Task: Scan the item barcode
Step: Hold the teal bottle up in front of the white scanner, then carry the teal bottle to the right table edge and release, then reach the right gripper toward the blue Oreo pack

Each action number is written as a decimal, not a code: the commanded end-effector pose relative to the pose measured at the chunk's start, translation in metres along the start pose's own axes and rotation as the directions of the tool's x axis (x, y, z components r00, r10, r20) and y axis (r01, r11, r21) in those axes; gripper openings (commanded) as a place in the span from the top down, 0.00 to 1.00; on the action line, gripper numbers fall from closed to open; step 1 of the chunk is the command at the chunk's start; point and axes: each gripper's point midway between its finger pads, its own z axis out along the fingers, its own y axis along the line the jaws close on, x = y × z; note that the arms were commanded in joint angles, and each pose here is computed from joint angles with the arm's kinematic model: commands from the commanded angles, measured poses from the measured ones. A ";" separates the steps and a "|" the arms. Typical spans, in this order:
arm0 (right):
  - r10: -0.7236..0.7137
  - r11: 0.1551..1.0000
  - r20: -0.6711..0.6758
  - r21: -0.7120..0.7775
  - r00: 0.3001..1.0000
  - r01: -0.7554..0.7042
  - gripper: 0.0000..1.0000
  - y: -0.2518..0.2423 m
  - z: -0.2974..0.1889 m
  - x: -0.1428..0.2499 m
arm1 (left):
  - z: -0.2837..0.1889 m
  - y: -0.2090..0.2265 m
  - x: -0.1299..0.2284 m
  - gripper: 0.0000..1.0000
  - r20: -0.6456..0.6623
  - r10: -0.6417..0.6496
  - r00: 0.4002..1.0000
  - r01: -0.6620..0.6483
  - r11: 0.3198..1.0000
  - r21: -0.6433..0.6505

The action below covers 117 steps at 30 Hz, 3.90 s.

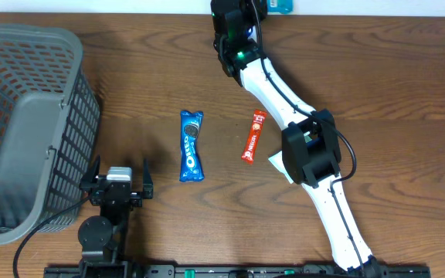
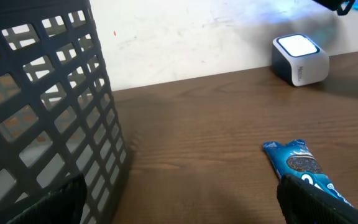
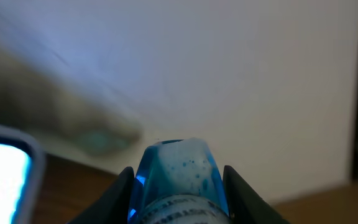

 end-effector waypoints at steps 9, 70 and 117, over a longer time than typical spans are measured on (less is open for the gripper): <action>0.045 0.930 -0.388 0.352 0.921 0.103 0.89 -0.111 0.031 0.088 | 0.001 -0.001 0.015 0.02 -0.046 -0.013 0.999 0.013 1.000 0.002; 0.479 0.816 -0.873 0.401 0.096 -0.417 0.01 -0.243 0.071 0.531 | 0.001 -0.001 0.015 0.02 -0.046 -0.013 0.999 0.013 1.000 0.002; -0.487 0.334 -0.740 -0.648 0.464 -0.684 0.01 0.104 -0.305 0.130 | 0.001 -0.001 0.015 0.02 -0.046 -0.013 0.999 0.013 1.000 0.002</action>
